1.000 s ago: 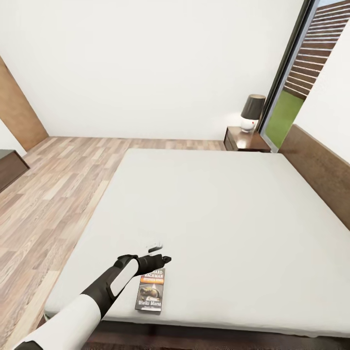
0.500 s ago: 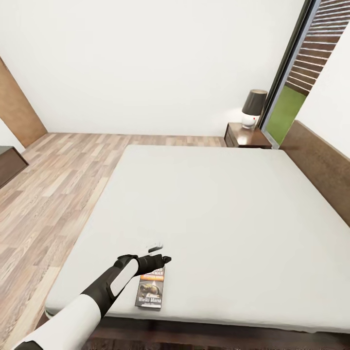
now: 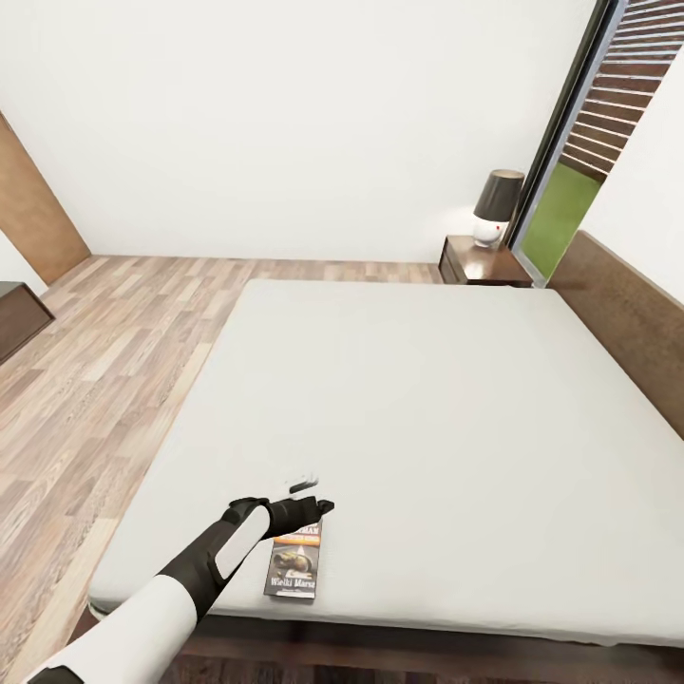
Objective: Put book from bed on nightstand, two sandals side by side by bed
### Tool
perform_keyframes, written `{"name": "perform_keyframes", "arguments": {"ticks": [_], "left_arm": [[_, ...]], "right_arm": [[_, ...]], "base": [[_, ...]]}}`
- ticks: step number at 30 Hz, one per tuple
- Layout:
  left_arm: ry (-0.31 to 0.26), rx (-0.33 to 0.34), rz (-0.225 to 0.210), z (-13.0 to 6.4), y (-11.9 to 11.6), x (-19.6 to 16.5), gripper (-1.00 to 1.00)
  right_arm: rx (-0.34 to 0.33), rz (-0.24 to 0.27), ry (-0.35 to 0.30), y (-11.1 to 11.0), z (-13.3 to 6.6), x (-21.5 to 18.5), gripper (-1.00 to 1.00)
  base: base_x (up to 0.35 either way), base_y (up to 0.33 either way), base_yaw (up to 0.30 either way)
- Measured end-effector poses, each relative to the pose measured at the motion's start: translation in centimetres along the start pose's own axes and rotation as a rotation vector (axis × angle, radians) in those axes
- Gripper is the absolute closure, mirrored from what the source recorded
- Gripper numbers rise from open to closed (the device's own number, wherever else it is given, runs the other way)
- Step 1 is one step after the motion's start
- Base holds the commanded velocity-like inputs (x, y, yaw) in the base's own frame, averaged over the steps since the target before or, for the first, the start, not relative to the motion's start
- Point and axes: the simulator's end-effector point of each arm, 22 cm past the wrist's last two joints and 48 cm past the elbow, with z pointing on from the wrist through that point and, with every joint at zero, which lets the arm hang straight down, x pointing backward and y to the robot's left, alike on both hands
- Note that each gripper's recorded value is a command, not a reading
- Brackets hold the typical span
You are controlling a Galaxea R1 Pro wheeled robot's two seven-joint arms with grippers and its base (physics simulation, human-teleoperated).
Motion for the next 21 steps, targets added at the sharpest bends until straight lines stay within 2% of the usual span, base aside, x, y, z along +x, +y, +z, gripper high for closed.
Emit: {"name": "perform_keyframes", "arguments": {"ticks": [6, 10, 13, 16, 19, 21], "left_arm": [[-0.016, -0.011, -0.002, -0.4, 0.6, -1.3, -1.00], [-0.079, -0.006, 0.033, -1.7, -0.8, -7.4, -1.00], [-0.064, 0.002, 0.049, -2.7, -1.9, -10.0, -1.00], [-0.049, 0.010, 0.020, -3.4, -1.8, -11.3, -1.00], [-0.056, 0.020, -0.030, -3.9, -1.4, -12.2, -1.00], [-0.028, -0.003, -0.062, -3.4, 0.0, -11.1, -1.00]], "right_arm": [[0.002, -0.001, 0.000, -0.1, 0.0, 0.0, -1.00], [0.003, -0.001, 0.000, -0.1, 0.0, 0.0, -1.00], [0.003, -0.001, 0.000, -0.1, 0.0, 0.0, -1.00], [0.002, -0.002, 0.001, 0.0, 0.0, 0.0, -1.00], [0.001, -0.003, 0.001, 0.0, 0.0, 0.0, -1.00], [0.001, -0.004, 0.002, 0.0, 0.0, 0.0, -1.00]], "base": [[0.000, 0.000, 0.000], [0.000, 0.000, 0.000], [0.000, 0.000, 0.000], [0.000, 0.000, 0.000], [0.000, 0.000, 0.000], [0.000, 0.000, 0.000]]}}
